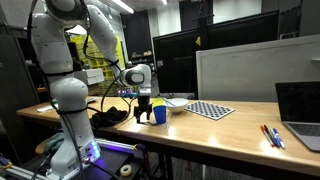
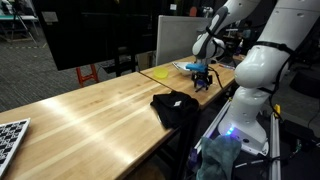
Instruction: Place the fork in the cup handle first
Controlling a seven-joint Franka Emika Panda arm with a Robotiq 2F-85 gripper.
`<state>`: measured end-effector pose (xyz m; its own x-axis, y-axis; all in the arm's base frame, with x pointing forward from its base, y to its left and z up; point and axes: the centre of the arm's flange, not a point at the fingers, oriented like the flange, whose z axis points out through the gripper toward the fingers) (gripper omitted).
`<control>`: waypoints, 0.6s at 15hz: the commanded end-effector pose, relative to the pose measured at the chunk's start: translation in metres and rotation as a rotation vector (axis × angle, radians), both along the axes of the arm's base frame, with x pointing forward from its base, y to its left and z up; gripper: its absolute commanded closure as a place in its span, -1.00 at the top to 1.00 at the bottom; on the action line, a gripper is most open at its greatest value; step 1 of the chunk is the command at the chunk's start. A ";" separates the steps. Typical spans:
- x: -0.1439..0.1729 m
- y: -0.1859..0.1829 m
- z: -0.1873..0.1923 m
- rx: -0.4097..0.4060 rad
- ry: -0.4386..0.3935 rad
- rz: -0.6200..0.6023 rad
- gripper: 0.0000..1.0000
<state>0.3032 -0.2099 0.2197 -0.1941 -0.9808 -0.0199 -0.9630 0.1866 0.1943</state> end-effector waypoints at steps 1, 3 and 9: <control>0.000 -0.011 -0.005 -0.021 0.016 0.013 1.00; 0.005 -0.010 -0.005 -0.064 0.008 0.057 1.00; 0.025 -0.011 -0.016 -0.111 -0.056 0.150 1.00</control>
<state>0.3199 -0.2200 0.2158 -0.0731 -0.9948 0.0704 -0.9847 0.0832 0.1534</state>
